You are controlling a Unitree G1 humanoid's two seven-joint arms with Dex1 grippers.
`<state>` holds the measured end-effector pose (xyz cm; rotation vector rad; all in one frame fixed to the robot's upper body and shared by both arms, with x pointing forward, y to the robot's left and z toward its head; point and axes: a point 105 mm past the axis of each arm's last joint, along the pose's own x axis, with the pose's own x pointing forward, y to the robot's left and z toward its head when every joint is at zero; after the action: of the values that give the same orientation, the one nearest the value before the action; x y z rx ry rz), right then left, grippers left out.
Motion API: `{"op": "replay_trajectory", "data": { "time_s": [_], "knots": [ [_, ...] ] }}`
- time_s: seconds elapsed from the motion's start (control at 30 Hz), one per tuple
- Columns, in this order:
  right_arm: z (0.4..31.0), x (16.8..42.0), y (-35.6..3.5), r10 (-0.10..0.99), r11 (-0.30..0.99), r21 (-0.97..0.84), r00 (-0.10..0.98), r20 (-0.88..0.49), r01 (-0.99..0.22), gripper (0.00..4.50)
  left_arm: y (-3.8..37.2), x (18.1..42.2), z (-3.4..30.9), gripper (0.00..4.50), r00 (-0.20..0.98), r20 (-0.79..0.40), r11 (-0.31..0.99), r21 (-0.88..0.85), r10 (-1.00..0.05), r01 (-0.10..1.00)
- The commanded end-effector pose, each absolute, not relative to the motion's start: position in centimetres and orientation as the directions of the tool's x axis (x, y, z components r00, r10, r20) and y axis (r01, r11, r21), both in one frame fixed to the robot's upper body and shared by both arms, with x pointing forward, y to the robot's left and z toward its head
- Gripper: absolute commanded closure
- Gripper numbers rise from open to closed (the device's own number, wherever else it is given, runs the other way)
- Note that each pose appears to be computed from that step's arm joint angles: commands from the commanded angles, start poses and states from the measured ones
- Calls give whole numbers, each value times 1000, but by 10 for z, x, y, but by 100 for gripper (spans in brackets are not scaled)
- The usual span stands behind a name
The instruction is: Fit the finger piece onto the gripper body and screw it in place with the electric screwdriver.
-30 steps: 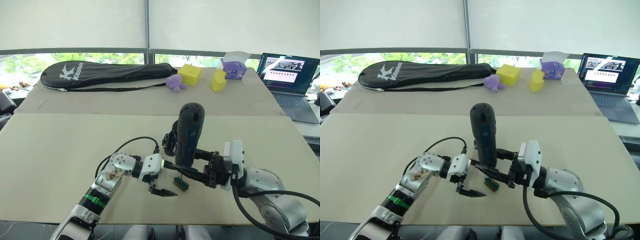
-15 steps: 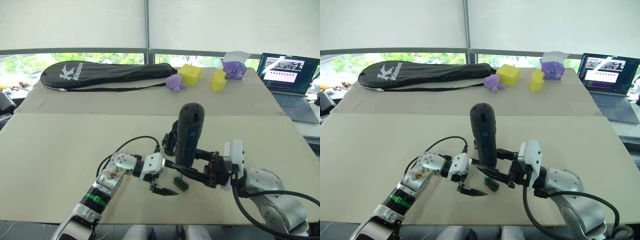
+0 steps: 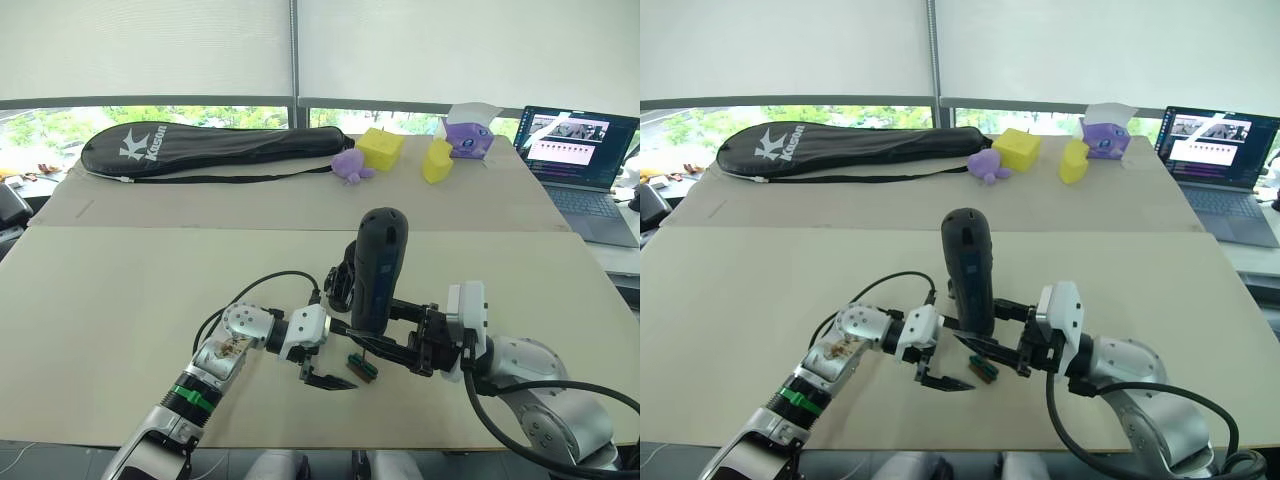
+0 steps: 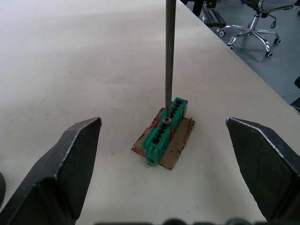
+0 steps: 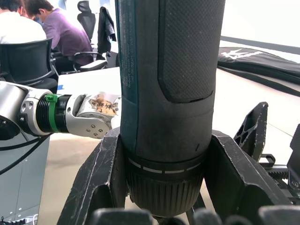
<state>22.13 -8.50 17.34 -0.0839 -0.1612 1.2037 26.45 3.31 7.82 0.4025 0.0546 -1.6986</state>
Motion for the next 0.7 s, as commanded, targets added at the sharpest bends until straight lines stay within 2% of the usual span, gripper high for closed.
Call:
{"op": "replay_trajectory", "data": {
  "time_s": [0.03, 0.7],
  "knots": [
    [185, 217, -84, 937, 347, -202, 329, 119, -916, 258, 30, 266, 86, 0, -115, -276, -181, 226, -954, 957],
    [186, 216, -82, 940, 338, -197, 319, 123, -920, 258, 28, 266, 86, 0, -114, -274, -179, 228, -955, 957]
  ]
}}
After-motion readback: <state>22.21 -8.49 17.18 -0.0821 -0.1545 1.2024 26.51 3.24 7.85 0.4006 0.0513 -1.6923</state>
